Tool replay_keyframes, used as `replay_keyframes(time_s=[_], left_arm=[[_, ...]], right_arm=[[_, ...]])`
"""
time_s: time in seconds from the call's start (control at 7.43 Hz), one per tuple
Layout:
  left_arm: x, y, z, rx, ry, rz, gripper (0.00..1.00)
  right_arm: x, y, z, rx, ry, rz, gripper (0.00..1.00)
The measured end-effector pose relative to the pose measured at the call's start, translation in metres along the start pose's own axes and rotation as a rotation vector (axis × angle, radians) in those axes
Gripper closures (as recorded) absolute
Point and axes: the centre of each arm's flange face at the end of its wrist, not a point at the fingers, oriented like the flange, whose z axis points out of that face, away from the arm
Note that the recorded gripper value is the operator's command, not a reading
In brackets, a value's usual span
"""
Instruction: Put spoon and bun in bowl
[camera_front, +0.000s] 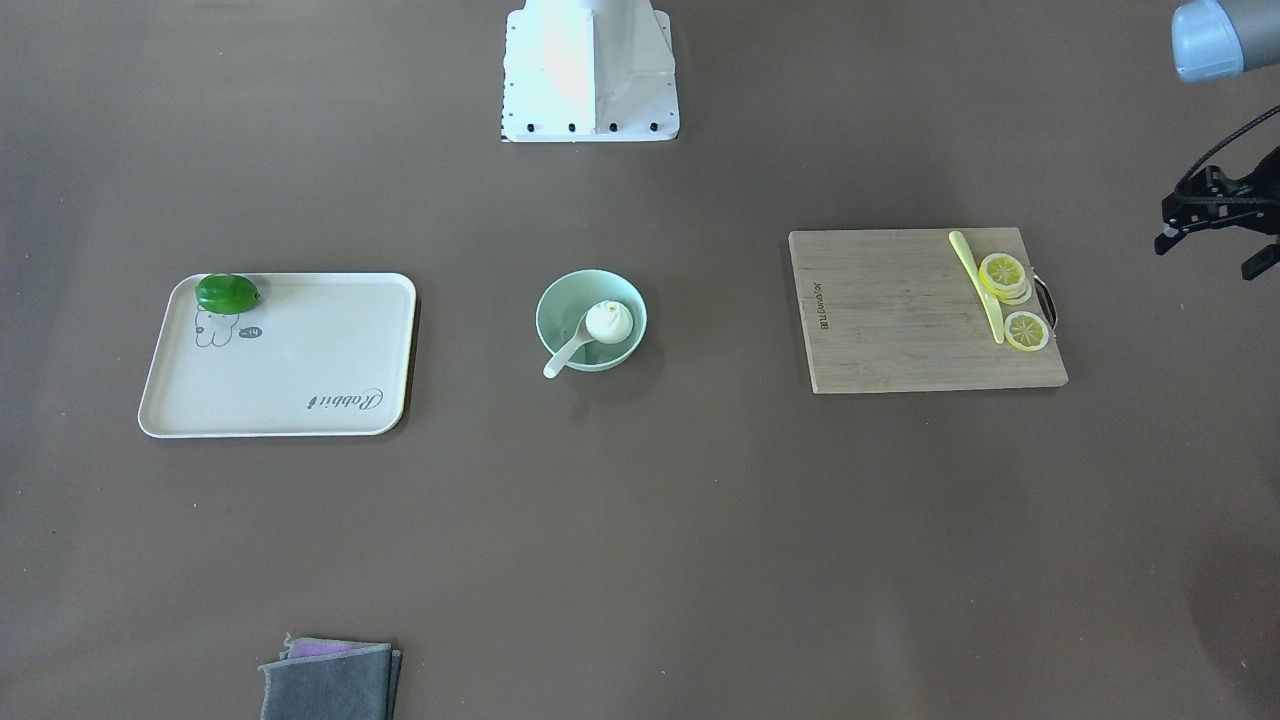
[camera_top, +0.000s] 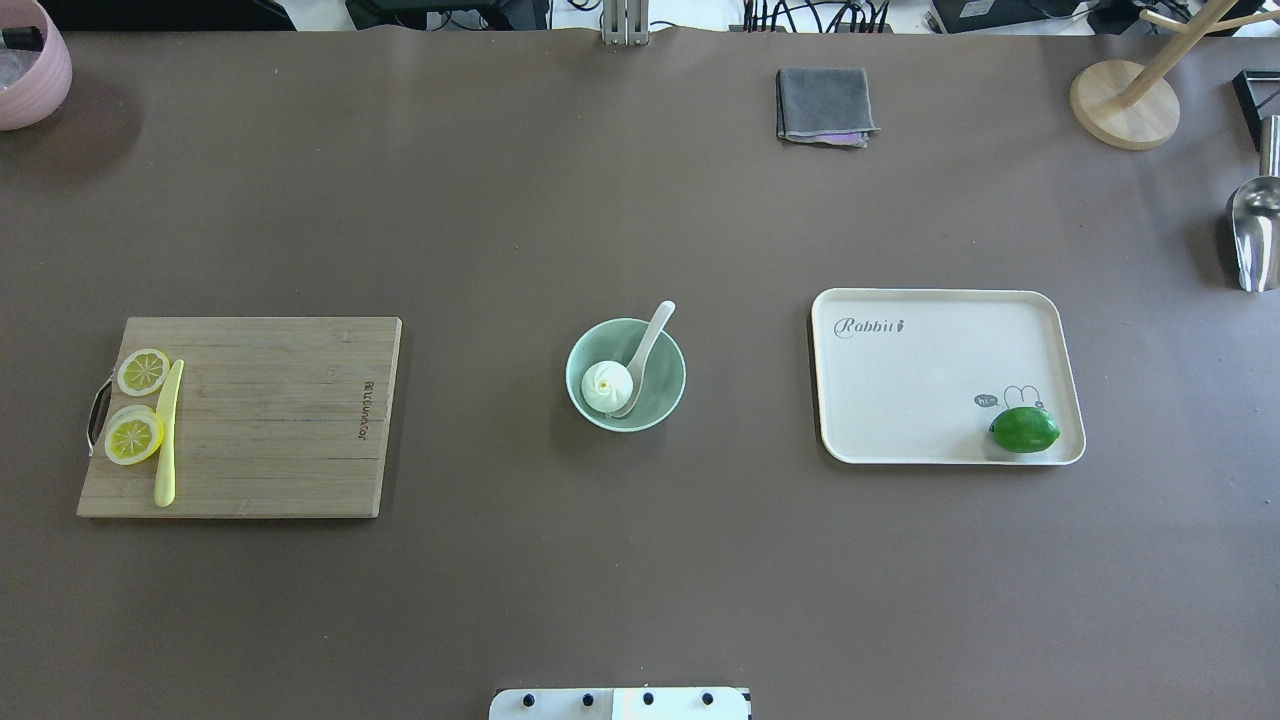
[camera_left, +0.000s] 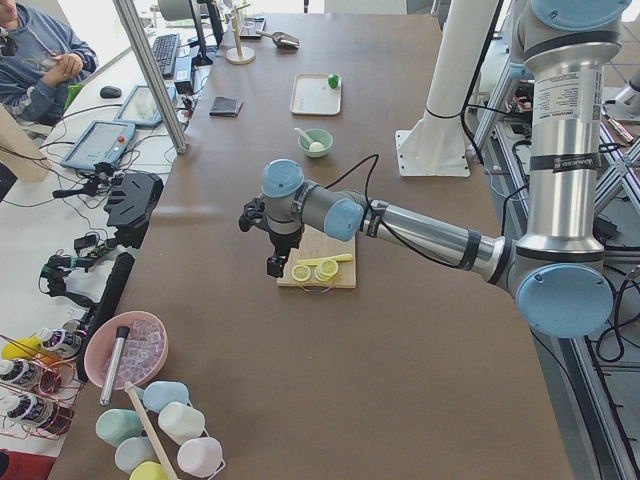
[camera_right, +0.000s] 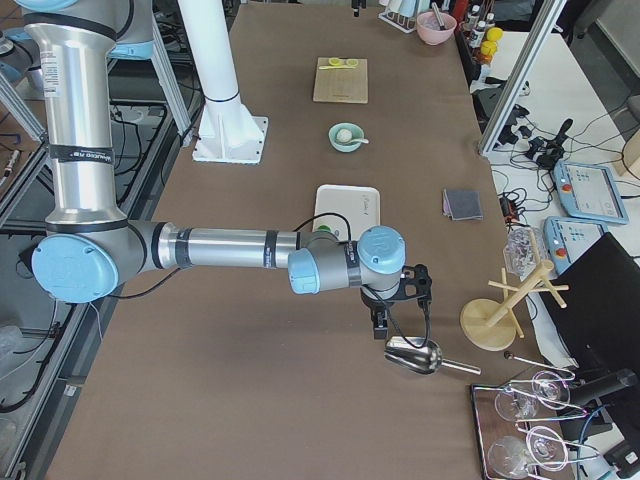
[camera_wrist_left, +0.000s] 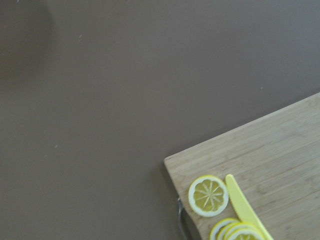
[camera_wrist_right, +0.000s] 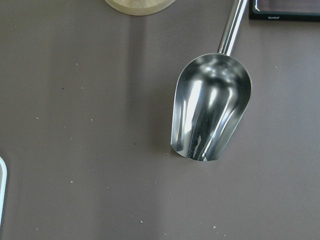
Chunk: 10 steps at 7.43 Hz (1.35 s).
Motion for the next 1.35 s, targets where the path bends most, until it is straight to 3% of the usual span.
replay_keyframes(time_s=[0.4, 1.35], left_arm=[[-0.032, 0.025, -0.007, 0.002, 0.074, -0.09, 0.02], [-0.07, 0.038, -0.014, 0.02, 0.067, -0.172, 0.02]], right_arm=[[0.004, -0.001, -0.004, 0.0, 0.003, -0.009, 0.0], [-0.005, -0.004, -0.009, 0.008, -0.011, -0.025, 0.0]])
